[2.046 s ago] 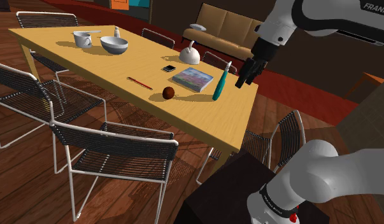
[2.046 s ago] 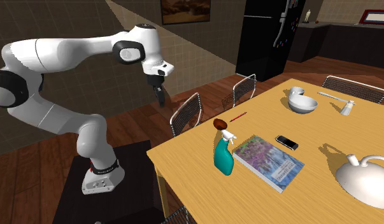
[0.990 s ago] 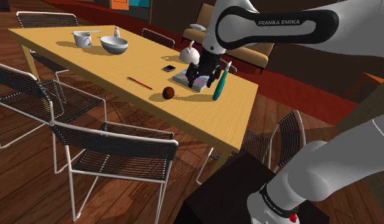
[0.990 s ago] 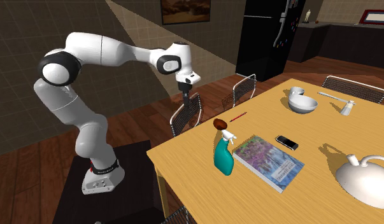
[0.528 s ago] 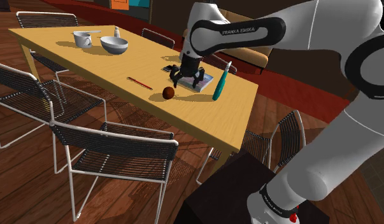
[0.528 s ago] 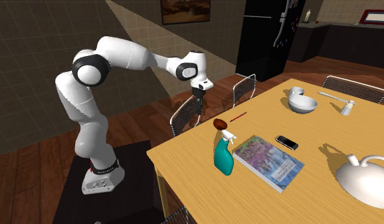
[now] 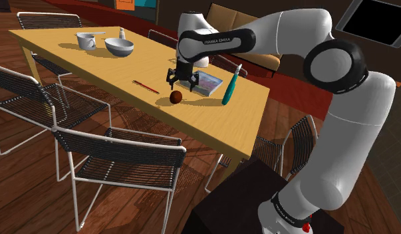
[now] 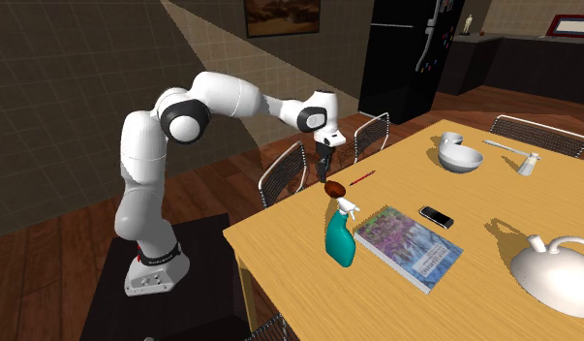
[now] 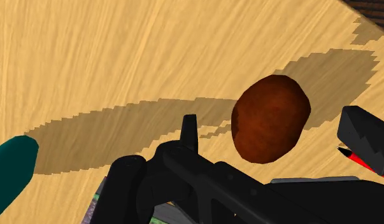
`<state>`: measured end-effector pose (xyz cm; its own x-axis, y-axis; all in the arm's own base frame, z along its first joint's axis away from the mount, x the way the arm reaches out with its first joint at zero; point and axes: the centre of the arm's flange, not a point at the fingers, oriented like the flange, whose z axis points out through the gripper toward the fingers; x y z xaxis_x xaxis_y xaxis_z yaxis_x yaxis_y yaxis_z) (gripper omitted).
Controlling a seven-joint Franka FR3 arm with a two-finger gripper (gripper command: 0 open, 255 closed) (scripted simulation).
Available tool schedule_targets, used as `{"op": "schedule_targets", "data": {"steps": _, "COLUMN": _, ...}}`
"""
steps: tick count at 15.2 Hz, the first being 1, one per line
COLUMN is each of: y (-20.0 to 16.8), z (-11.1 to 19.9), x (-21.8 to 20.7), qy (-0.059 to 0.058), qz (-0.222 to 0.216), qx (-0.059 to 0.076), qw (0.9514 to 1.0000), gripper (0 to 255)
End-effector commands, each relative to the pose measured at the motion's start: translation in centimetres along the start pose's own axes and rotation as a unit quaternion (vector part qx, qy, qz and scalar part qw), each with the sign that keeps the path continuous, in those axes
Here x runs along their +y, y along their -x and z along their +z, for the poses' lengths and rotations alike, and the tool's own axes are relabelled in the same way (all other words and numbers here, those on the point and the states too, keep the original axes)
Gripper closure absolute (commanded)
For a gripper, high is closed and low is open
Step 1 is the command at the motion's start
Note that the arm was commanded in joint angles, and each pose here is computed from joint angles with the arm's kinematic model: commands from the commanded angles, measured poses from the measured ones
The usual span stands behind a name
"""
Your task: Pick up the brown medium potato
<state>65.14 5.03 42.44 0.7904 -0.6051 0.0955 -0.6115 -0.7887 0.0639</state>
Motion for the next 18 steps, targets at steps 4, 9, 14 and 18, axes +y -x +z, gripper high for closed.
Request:
{"op": "schedule_targets", "data": {"steps": 4, "y": -4.8, "z": 3.4, "x": -2.2, "qy": 0.016, "qz": 0.055, "qx": 0.003, "qw": 0.9984, "gripper": 0}}
{"op": "schedule_targets", "data": {"steps": 9, "y": -4.6, "z": 6.0, "x": -2.4, "qy": 0.016, "qz": 0.055, "qx": 0.003, "qw": 0.9984, "gripper": 0}}
{"op": "schedule_targets", "data": {"steps": 14, "y": -4.5, "z": 7.4, "x": -2.5, "qy": 0.016, "qz": 0.055, "qx": 0.003, "qw": 0.9984, "gripper": 255}}
{"op": "schedule_targets", "data": {"steps": 18, "y": -4.5, "z": 7.3, "x": -2.5, "qy": 0.016, "qz": 0.055, "qx": 0.003, "qw": 0.9984, "gripper": 255}}
